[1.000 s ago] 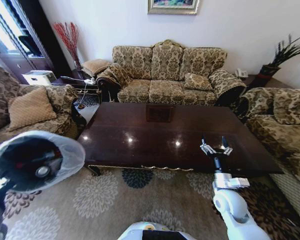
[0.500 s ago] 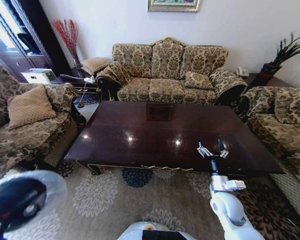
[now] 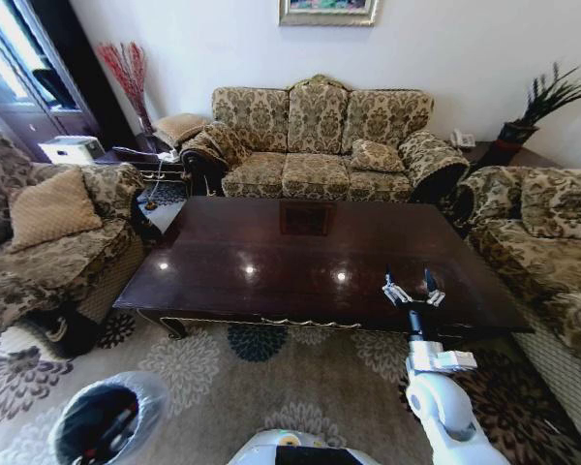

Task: Move to the front of the table and place the trash on the table into the trash bin.

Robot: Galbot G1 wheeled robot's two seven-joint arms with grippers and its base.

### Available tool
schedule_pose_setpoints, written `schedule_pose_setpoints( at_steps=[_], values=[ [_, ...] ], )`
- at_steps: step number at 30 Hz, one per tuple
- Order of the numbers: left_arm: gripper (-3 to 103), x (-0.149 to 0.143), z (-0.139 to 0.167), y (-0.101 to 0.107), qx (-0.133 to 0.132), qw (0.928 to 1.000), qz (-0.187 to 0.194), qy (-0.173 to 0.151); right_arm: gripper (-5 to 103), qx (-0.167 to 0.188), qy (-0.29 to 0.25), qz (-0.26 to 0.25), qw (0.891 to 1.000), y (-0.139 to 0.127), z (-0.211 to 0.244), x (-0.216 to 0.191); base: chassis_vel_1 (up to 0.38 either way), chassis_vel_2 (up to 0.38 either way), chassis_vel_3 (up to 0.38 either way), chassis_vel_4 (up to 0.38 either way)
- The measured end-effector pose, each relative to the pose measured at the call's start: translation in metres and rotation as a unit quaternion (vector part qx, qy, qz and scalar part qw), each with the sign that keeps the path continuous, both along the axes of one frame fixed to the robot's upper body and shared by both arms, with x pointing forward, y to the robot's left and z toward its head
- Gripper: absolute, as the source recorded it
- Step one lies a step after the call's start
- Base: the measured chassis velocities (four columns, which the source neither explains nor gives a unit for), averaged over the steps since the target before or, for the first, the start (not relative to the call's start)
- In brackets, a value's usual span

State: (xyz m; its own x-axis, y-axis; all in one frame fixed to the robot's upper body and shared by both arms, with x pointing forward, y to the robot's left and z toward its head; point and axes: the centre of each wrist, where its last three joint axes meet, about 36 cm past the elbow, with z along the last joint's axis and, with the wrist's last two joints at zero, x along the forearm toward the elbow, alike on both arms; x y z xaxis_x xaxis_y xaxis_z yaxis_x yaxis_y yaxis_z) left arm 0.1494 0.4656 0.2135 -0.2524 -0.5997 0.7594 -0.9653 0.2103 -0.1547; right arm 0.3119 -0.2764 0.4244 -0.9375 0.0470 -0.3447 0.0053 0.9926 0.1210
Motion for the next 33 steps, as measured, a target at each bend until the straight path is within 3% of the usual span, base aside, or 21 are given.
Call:
schedule_pose_setpoints(
  at_steps=[4,9,15,25,29,30,33],
  values=[
    [0,0.013,-0.041,-0.003,-0.040,0.9989,-0.007,0.024,100,-0.008,-0.002,-0.004,1.000,-0.002,0.005,-0.008,0.000,0.000,0.000,0.000],
    [0,0.024,-0.054,-0.010,-0.056,0.9981,-0.011,0.025,100,-0.012,-0.002,-0.006,1.000,-0.004,0.006,-0.013,0.000,0.000,0.000,0.000],
    [0,0.043,-0.078,-0.034,-0.085,0.9959,-0.018,0.026,100,-0.029,0.005,-0.009,1.000,-0.007,0.004,-0.020,0.000,0.000,0.000,0.000],
    [-2,0.039,-0.099,-0.038,-0.080,0.9959,-0.013,0.039,100,-0.036,0.009,-0.019,0.999,-0.012,0.003,-0.026,0.000,0.000,0.000,0.000],
    [14,0.032,-0.103,-0.036,-0.106,0.9930,-0.017,0.049,100,-0.036,0.012,-0.027,0.999,-0.017,0.001,-0.029,0.000,0.000,0.000,0.000],
    [14,0.032,-0.103,-0.036,-0.106,0.9930,-0.017,0.049,100,-0.036,0.012,-0.027,0.999,-0.017,0.001,-0.029,0.000,0.000,0.000,0.000],
    [30,0.024,-0.104,-0.038,-0.129,0.9900,-0.033,0.047,100,-0.033,0.012,-0.032,0.999,-0.020,0.000,-0.030,0.000,0.000,0.000,0.000]
  ],
)
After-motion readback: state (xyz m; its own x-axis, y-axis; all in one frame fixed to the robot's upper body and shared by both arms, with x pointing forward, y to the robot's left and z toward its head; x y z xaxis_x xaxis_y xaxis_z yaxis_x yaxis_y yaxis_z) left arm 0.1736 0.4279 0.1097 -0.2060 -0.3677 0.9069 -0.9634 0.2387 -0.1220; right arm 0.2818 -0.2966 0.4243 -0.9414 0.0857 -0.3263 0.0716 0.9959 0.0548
